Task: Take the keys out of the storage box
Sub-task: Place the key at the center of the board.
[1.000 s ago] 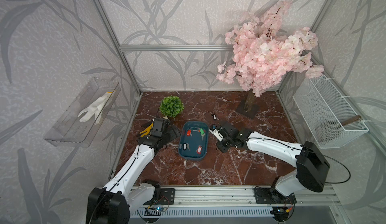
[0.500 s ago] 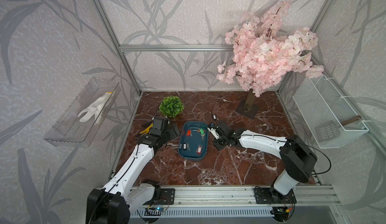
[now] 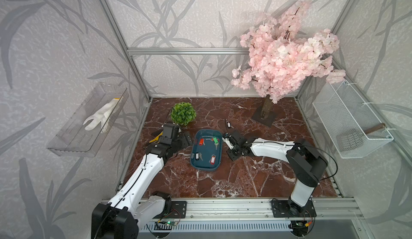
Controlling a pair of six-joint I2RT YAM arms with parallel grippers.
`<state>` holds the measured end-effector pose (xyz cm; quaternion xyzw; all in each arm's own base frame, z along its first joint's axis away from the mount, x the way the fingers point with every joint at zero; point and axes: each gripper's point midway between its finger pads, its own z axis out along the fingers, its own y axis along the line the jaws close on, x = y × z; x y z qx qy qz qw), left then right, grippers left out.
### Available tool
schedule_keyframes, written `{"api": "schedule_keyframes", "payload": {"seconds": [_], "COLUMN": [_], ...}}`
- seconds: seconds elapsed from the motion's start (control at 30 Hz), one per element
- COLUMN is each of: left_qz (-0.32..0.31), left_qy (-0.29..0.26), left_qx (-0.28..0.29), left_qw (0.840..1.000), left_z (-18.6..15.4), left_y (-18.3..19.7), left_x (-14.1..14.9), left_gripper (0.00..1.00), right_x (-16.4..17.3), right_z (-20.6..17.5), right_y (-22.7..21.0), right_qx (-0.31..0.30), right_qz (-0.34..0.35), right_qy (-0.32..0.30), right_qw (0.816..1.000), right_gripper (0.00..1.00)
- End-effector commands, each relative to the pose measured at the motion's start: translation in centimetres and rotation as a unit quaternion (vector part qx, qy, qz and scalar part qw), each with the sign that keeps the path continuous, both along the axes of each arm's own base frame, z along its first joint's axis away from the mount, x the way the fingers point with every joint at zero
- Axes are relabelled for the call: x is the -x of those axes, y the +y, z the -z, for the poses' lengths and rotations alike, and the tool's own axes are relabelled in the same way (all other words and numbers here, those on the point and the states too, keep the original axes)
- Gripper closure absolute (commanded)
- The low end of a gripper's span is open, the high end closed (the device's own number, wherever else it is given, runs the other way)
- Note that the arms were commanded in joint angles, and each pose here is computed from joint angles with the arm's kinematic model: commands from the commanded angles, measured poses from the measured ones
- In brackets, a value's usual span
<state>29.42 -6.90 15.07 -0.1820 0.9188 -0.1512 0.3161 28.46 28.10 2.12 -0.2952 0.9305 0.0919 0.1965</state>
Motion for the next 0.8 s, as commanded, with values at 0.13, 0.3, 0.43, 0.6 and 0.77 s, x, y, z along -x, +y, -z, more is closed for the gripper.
{"api": "schedule_keyframes", "payload": {"seconds": [0.13, 0.3, 0.43, 0.6, 0.77], "left_qz": [0.028, 0.025, 0.016, 0.022, 0.032], "left_qy": [-0.016, -0.005, 0.003, 0.020, 0.062], "left_qx": [0.015, 0.016, 0.021, 0.065, 0.102], "left_qw": [0.999, 1.000, 1.000, 0.997, 0.992], "left_z": [-1.6, -1.3, -0.7, 1.0, 3.3], "left_y": [-0.8, -0.9, -0.8, -2.2, -3.6], "left_x": [0.2, 0.7, 0.8, 0.6, 1.1], "left_gripper": [0.13, 0.14, 0.14, 0.19, 0.22], "right_x": [-0.8, -1.3, -1.2, -0.8, -0.2], "right_z": [-2.3, -5.6, -8.4, -11.9, -13.1], "right_y": [-0.6, -0.5, 0.4, 2.7, 6.7], "right_qx": [-0.018, -0.046, -0.077, -0.143, -0.194], "right_qz": [0.012, 0.010, -0.016, -0.051, -0.087], "right_qy": [-0.037, -0.077, -0.096, -0.106, -0.098], "right_qw": [0.999, 0.996, 0.992, 0.983, 0.972], "right_gripper": [0.63, 0.54, 0.49, 0.44, 0.41]}}
